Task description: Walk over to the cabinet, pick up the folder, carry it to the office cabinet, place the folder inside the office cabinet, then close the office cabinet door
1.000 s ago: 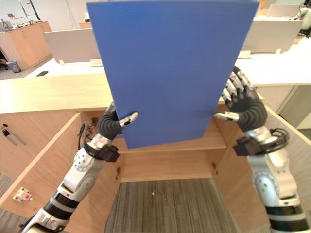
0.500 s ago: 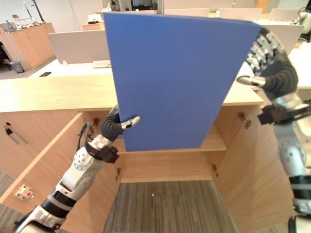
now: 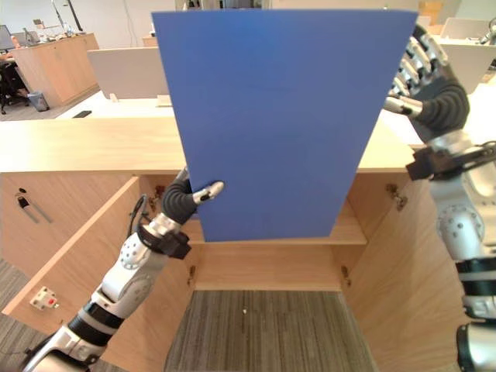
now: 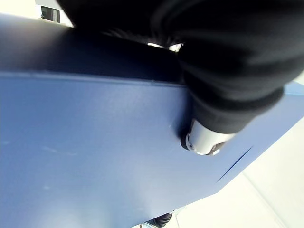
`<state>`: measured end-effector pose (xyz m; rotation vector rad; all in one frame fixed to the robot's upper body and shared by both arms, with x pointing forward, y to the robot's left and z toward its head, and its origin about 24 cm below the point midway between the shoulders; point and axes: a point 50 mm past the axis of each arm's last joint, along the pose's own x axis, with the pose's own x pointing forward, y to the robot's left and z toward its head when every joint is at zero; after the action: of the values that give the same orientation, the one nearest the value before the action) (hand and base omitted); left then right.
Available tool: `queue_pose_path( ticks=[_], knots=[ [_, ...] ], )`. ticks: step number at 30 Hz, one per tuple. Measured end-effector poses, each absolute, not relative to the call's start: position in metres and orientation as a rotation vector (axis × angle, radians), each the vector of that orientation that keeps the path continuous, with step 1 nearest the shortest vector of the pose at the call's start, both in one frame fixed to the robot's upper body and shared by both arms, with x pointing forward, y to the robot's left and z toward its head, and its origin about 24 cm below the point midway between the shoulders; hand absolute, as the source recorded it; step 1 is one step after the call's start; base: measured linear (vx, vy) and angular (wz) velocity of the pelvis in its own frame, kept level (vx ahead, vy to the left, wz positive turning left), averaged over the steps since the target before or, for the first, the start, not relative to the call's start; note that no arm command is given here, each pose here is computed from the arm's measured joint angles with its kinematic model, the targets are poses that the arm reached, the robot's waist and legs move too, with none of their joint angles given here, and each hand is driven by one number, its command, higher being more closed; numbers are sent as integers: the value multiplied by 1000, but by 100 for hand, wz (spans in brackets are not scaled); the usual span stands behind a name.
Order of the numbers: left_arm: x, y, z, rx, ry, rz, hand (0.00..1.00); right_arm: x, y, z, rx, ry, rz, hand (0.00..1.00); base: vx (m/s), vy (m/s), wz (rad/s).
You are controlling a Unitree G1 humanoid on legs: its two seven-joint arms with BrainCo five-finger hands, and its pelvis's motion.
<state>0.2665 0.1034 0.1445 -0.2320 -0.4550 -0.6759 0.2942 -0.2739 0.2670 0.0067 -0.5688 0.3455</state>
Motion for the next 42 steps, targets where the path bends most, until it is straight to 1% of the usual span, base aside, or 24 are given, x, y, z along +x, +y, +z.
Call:
queue_pose_path(
  ticks=[3,6,7,14,16,20,25,31,38,42],
  knots=[
    [267,99,148,-242,-466,-694,100,299,-264,252,5,-492,397,0,9,-32,0],
    [268,86,157,-272,-496,-722,100,299,-239,237,-5,-427,531,0,10,-21,2],
    [268,85,157,-279,-498,-717,100,298,-236,236,-4,-423,552,0,22,-37,5],
    [269,85,157,-273,-494,-713,100,300,-229,226,43,-372,605,0,17,-31,5],
    [269,86,157,-276,-495,-702,100,298,-221,222,49,-354,646,0,15,-35,3],
    [269,86,156,-286,-498,-700,100,295,-221,225,18,-327,675,0,4,-8,0],
    [269,87,156,-315,-513,-688,100,290,-215,240,-48,-352,716,0,5,-6,0],
    [269,88,157,-318,-519,-686,100,288,-214,241,-51,-365,723,0,4,-5,0],
    [270,85,161,-210,-546,-703,100,280,-223,211,132,-451,616,0,9,-11,0],
    [273,91,165,-163,-570,-686,100,280,-219,200,192,-463,582,0,0,0,-2]
  ],
)
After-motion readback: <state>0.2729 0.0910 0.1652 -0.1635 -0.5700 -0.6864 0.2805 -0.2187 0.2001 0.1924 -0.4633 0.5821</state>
